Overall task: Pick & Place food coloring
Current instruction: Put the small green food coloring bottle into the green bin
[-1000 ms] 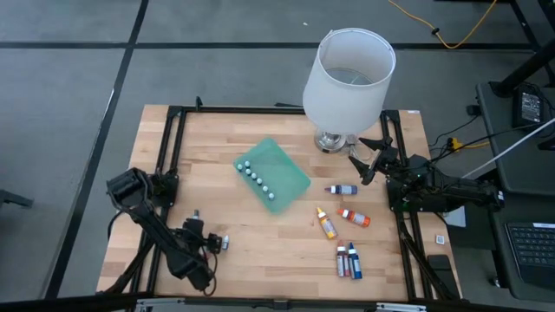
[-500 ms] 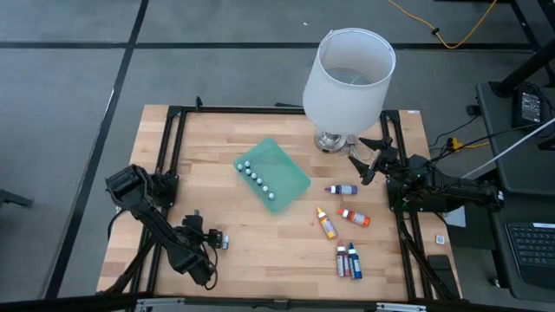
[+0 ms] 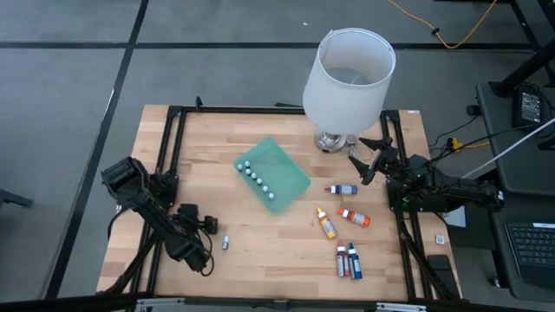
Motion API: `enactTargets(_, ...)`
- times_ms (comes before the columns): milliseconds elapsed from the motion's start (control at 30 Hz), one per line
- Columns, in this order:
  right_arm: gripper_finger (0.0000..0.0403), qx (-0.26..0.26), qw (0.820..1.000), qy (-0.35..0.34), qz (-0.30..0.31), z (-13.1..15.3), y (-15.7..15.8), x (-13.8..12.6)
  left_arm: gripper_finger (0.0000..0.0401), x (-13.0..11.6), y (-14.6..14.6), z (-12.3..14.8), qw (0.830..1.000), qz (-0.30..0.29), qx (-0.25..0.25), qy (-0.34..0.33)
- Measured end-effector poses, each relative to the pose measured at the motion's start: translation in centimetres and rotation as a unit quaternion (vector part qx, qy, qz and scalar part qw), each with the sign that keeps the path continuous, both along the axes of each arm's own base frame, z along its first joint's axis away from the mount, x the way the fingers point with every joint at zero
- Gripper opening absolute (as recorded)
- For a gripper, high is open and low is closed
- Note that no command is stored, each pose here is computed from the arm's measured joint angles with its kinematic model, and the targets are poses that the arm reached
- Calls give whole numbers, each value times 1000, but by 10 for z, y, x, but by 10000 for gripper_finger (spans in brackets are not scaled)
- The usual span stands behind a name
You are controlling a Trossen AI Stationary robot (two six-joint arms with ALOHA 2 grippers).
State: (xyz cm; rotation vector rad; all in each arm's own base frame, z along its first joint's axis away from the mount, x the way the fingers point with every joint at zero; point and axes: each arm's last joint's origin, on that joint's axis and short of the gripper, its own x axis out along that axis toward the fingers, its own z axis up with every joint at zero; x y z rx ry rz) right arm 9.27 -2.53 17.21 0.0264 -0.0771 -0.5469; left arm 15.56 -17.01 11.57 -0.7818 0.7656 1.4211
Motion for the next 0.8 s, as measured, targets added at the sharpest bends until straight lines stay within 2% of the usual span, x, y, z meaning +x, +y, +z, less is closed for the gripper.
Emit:
enactTargets(233, 397, 0, 1000, 0, 0, 0, 0, 0, 348, 1, -1, -1, 1000, -1, -7, -6)
enactTargets(367, 397, 0, 1000, 0, 0, 0, 0, 0, 329, 1, -2, -1, 1000, -1, -9, -8)
enactTargets(800, 397, 0, 1000, 0, 0, 0, 0, 0, 170, 2, -2, -1, 1000, -1, -12, -13)
